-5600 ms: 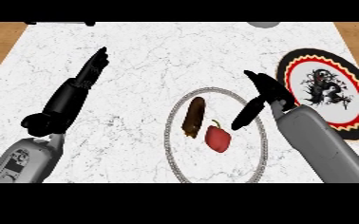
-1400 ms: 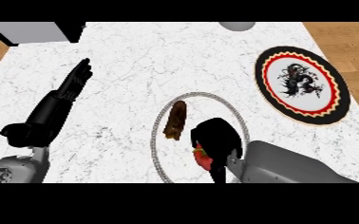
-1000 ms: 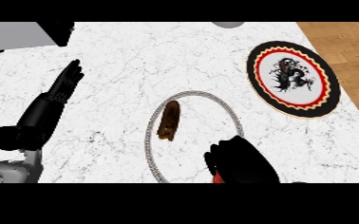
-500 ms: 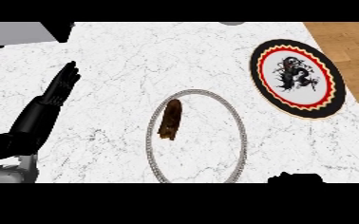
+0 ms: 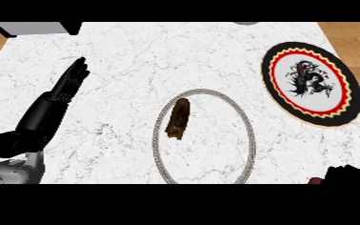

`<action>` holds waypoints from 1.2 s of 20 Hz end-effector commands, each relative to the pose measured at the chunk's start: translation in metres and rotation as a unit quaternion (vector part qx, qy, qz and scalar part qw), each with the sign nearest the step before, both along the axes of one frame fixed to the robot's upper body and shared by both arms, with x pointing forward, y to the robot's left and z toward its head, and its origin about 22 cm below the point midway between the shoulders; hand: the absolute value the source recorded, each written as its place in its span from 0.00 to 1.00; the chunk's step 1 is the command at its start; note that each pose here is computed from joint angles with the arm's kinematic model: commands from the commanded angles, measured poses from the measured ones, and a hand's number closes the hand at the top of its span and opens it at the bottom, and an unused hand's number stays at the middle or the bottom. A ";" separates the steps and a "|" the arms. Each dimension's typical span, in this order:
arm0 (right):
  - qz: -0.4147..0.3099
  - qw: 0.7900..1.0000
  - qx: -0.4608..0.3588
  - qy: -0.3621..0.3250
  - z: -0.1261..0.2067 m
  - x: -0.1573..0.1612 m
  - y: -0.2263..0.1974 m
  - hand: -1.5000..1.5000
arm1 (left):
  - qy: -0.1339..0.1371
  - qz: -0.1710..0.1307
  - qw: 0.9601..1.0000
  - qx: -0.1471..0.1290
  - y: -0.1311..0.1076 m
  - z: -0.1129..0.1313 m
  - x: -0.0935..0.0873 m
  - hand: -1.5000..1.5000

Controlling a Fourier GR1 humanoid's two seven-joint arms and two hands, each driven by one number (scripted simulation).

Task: Pick the bell pepper from the placemat and place it in the plate

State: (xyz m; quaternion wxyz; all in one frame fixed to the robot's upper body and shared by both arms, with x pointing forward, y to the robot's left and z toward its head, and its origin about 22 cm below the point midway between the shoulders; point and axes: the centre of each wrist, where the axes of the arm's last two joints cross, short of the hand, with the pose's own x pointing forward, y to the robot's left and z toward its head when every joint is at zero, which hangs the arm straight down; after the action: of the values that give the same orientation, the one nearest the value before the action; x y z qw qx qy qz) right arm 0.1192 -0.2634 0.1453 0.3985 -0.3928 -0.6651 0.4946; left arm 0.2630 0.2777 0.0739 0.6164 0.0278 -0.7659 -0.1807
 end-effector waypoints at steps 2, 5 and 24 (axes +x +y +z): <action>-0.044 0.998 0.040 -0.022 -0.008 0.007 -0.029 1.00 | 0.001 -0.015 1.000 -0.008 -0.012 0.012 0.007 0.50; -0.065 0.996 0.062 -0.028 -0.024 0.027 -0.040 1.00 | -0.001 -0.031 1.000 -0.003 -0.025 0.014 0.004 0.50; -0.183 0.978 0.071 0.067 -0.061 0.159 -0.127 1.00 | -0.011 -0.042 0.999 -0.004 -0.020 0.001 0.018 0.50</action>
State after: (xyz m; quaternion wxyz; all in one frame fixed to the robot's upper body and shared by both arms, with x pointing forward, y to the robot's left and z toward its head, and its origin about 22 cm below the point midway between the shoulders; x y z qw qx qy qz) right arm 0.2648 -0.3736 0.0979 0.4951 -0.4460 -0.6376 0.3867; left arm 0.2771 0.2589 0.0766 0.6030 -0.0030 -0.7714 -0.2035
